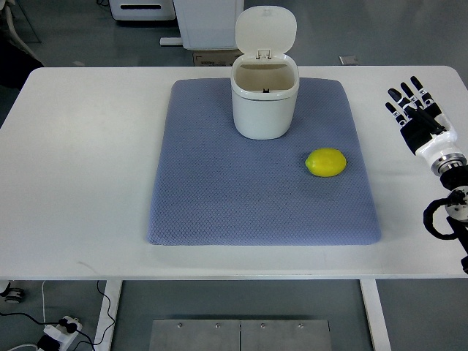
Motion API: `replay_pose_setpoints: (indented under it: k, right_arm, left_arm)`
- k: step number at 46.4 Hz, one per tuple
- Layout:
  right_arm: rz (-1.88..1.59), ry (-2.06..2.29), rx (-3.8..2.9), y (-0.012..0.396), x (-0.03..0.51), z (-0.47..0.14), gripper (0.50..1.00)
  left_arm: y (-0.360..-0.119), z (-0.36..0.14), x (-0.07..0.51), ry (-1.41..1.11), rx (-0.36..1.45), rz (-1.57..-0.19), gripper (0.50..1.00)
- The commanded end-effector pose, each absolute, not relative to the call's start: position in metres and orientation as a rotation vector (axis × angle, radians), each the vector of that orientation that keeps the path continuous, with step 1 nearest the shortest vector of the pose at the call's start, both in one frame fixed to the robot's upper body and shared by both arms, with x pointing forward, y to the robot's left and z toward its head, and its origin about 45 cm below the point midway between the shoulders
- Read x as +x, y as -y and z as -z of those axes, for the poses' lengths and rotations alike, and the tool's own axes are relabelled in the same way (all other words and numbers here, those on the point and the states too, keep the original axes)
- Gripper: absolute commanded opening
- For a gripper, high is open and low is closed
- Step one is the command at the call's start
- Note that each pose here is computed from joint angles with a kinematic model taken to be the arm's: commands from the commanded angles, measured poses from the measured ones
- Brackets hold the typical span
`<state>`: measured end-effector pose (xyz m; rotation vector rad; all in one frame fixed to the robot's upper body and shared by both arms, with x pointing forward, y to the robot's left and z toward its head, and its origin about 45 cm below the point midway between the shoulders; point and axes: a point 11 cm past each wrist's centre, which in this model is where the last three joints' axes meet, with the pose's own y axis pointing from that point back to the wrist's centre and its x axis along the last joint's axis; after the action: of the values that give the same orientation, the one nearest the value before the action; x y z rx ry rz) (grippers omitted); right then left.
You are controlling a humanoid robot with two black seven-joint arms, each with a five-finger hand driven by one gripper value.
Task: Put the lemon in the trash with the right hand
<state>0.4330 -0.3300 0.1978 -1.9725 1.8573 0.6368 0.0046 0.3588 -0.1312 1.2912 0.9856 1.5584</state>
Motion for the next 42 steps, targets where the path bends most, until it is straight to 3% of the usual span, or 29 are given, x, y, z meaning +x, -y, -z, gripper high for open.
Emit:
replay_pose_setpoints:
  k: [1,42]
  right_arm:
    - [-0.638,-1.858,-1.972,0.3298,0.4329,-0.1972,1.000]
    - [-0.640,-1.860,-1.967,0.3306,0.4336,-0.1970,1.000]
  left_arm:
    - [-0.3589,0.1311,0.0055,-0.985,1.288,-1.562,1.000]
    - [-0.3589,0.1313,0.0009,-0.993,1.293,-1.561,1.000]
